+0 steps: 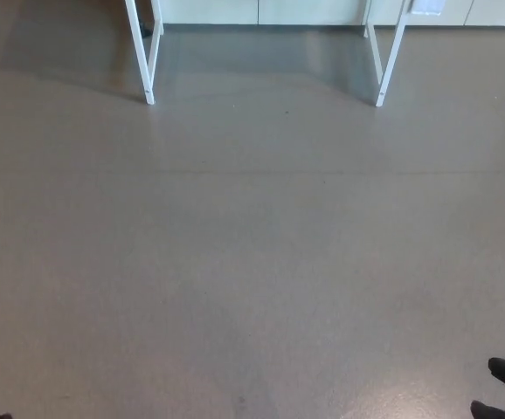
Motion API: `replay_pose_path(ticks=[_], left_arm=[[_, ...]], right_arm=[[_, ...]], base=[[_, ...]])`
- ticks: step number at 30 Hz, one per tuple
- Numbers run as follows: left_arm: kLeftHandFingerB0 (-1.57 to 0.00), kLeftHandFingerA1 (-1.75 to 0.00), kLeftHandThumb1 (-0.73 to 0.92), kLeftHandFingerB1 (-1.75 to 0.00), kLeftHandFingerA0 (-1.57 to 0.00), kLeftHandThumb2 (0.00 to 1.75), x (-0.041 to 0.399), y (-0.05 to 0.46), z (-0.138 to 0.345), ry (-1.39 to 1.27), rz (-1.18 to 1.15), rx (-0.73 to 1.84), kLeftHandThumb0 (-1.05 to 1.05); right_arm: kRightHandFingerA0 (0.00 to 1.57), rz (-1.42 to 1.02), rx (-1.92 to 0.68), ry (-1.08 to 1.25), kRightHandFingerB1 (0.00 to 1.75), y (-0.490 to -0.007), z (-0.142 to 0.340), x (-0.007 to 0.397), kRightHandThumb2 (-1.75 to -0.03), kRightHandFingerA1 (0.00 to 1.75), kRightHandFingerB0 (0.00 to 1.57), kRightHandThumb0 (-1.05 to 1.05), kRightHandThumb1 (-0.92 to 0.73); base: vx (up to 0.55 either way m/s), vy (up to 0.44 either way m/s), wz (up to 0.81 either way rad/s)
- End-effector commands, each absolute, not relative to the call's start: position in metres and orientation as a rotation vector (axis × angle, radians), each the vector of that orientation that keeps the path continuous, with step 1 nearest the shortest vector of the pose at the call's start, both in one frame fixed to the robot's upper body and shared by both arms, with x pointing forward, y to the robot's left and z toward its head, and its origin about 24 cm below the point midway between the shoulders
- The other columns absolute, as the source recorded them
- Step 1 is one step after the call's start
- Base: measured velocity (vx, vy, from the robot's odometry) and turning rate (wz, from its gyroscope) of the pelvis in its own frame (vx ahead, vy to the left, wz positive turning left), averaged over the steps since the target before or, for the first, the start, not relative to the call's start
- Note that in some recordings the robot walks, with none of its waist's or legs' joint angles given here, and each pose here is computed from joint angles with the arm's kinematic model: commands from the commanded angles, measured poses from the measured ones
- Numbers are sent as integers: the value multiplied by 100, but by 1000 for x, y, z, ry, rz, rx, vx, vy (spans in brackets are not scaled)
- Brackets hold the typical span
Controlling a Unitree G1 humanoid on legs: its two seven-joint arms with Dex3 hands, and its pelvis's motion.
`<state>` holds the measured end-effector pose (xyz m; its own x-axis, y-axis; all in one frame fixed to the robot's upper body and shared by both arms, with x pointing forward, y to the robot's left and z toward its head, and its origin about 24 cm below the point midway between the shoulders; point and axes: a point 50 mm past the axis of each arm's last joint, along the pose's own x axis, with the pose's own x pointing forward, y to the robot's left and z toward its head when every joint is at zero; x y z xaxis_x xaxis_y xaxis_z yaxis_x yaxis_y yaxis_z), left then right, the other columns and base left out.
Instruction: The robot walk towards a table in front and then pushes a layer of a file tray back to its original position using its right hand
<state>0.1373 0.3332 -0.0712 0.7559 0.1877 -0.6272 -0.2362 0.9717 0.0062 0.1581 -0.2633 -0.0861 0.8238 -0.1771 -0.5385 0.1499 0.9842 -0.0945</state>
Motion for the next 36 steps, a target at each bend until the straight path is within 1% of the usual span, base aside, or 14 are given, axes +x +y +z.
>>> replay_pose_path(ticks=[1, 3, 4, 8, 9, 10, 22, 23, 24, 27, 28, 33, 35, 36], left_arm=[[-32, -45, 57, -36, -37, 56, 124, 332, -75, 681, 200, -160, -17], [-33, -46, 56, -36, -38, 56, 113, 333, -78, 698, 196, -159, -17], [-21, -57, 38, -51, -29, 85, 108, 334, -80, 712, 196, -153, -16], [-19, -57, 40, -51, -25, 87, 86, 334, -86, 760, 194, -151, -15], [-20, -57, 38, -51, -26, 85, 81, 334, -88, 771, 195, -149, -17], [-33, -45, 53, -36, -36, 55, 77, 334, -89, 778, 201, -143, -19], [-33, -49, 50, -37, -44, 54, 68, 335, -90, 778, 201, -113, -20], [-21, -61, 33, -51, -38, 82, 69, 336, -91, 781, 205, -113, -17], [-33, -48, 49, -37, -41, 54, 69, 336, -92, 781, 207, -116, -22], [-33, -48, 50, -37, -41, 54, 71, 337, -92, 776, 206, -109, -22], [-32, -49, 50, -37, -44, 54, 72, 337, -92, 773, 199, -110, -22], [-36, -50, 48, -38, -50, 54, 74, 338, -92, 770, 211, -111, -21], [-37, -49, 48, -38, -45, 54, 74, 338, -92, 764, 219, -117, -21], [-37, -50, 49, -38, -47, 54, 74, 337, -92, 761, 219, -119, -21]], right_arm=[[57, -169, -32, 561, 47, -271, -86, 146, -66, 53, 41, -33, -45], [57, -166, -32, 586, 47, -271, -91, 136, -66, 53, 42, -33, -45], [59, -164, -32, 601, 47, -271, -93, 130, -67, 53, 42, -34, -44], [59, -155, -50, 651, 47, -272, -101, 109, -67, 54, 42, -36, -44], [61, -152, -48, 662, 48, -273, -102, 105, -68, 55, 42, -36, -44], [60, -151, -45, 669, 48, -273, -104, 101, -67, 55, 42, -36, -44], [62, -150, -34, 684, 49, -271, -109, 94, -68, 56, 43, -35, -44], [62, -157, -26, 685, 49, -271, -109, 95, -67, 56, 44, -34, -43], [64, -154, -35, 684, 49, -271, -109, 95, -68, 57, 44, -35, -44], [64, -147, -48, 678, 49, -271, -108, 97, -68, 57, 44, -35, -44], [61, -145, -43, 676, 49, -271, -108, 98, -68, 56, 43, -34, -44], [63, -144, -37, 672, 50, -271, -109, 102, -69, 58, 43, -37, -43], [64, -137, -48, 672, 49, -271, -109, 104, -69, 58, 43, -37, -43], [63, -136, -46, 670, 50, -271, -109, 104, -69, 58, 42, -37, -43]], base=[[110, -45, -12], [44, -78, 16], [-131, 7, 14], [-47, 43, 14], [40, 109, -3], [54, 133, -1], [119, 258, -11], [201, 79, 2], [175, 58, 9], [194, -55, 13], [251, -117, 8], [289, -170, 8], [177, -12, 44], [170, -10, 0]])
